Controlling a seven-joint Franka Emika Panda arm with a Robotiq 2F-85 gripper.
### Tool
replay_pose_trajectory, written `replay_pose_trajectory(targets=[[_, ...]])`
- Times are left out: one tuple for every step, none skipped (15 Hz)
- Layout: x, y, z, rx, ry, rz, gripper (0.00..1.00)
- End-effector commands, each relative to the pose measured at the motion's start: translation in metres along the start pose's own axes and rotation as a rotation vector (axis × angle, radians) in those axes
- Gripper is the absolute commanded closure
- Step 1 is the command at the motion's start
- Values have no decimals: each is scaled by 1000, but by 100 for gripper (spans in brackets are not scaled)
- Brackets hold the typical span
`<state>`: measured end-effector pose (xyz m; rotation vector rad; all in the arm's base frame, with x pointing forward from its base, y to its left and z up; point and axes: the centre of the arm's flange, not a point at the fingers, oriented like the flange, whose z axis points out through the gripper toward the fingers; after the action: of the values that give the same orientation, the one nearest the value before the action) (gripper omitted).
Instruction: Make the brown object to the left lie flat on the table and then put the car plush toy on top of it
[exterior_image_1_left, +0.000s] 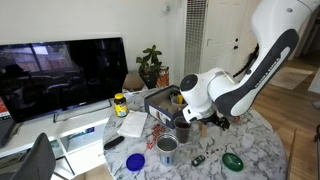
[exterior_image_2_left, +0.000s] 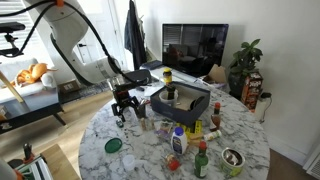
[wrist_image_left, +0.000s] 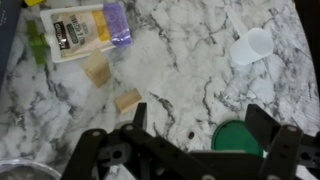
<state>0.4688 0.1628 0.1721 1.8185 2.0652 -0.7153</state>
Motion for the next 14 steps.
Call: replay_pose_trajectory(targets=[[6, 8, 17, -69, 8, -40, 0], [7, 10, 19, -84, 11, -44, 0], [7, 11, 22, -100, 6, -43, 0], [6, 13, 24, -108, -3, -42, 0], [5, 14, 26, -113, -11, -43, 0], [3, 16, 29, -104, -27, -37, 0], [3, 17, 32, -107, -38, -36, 0], [3, 19, 33, -113, -39, -38, 1], [3, 21, 35, -116, -41, -40, 3], [5, 23, 36, -123, -34, -47, 2], [6, 25, 36, -129, -33, -51, 4], [6, 26, 37, -135, -28, -56, 5], [7, 28, 37, -139, -27, -56, 5], [7, 29, 37, -146, -22, -60, 6]])
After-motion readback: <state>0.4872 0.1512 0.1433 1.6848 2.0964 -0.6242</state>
